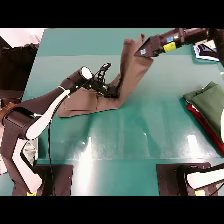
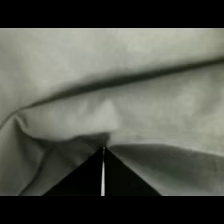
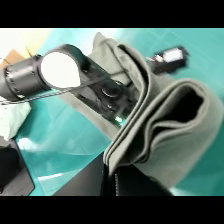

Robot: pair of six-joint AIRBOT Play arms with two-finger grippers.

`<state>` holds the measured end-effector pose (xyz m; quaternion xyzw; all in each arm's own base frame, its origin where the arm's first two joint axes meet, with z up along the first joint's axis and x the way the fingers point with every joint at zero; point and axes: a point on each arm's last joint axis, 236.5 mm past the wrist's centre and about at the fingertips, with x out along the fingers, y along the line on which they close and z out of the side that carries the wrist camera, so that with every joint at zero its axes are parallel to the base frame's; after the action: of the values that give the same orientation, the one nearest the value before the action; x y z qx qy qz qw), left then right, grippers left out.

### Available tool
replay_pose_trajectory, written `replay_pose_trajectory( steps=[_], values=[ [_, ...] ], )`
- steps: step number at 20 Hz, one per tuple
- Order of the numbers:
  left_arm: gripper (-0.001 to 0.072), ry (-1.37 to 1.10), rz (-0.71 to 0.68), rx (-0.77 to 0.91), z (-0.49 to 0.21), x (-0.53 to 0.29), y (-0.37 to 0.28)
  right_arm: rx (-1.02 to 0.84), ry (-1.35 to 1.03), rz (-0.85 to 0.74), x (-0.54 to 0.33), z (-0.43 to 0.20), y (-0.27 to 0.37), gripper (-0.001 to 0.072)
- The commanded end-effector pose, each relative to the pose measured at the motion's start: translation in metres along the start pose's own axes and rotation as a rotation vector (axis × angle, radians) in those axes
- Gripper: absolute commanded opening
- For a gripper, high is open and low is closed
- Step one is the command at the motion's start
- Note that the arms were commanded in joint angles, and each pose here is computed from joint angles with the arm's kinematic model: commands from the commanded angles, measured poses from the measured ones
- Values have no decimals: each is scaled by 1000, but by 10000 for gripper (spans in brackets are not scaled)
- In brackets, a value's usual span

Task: Fold the shirts.

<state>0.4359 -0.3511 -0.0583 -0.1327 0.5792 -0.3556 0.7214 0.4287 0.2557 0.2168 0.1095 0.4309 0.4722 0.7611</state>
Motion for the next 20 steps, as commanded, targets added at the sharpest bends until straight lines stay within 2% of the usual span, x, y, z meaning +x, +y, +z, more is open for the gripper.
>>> replay_pose_trajectory(
  steps=[1,6,13,20],
  values=[
    [26,47,-3,-9,-2,-17,10,-16,25,30,23,-1,11,10],
    [25,84,8,35,16,-81,22,-24,3,38,40,6,16,10],
    [26,-131,344,152,63,-250,55,-74,-63,61,72,19,43,10],
    [27,-276,435,118,49,-361,51,-146,-46,115,168,-2,77,11]
  ],
)
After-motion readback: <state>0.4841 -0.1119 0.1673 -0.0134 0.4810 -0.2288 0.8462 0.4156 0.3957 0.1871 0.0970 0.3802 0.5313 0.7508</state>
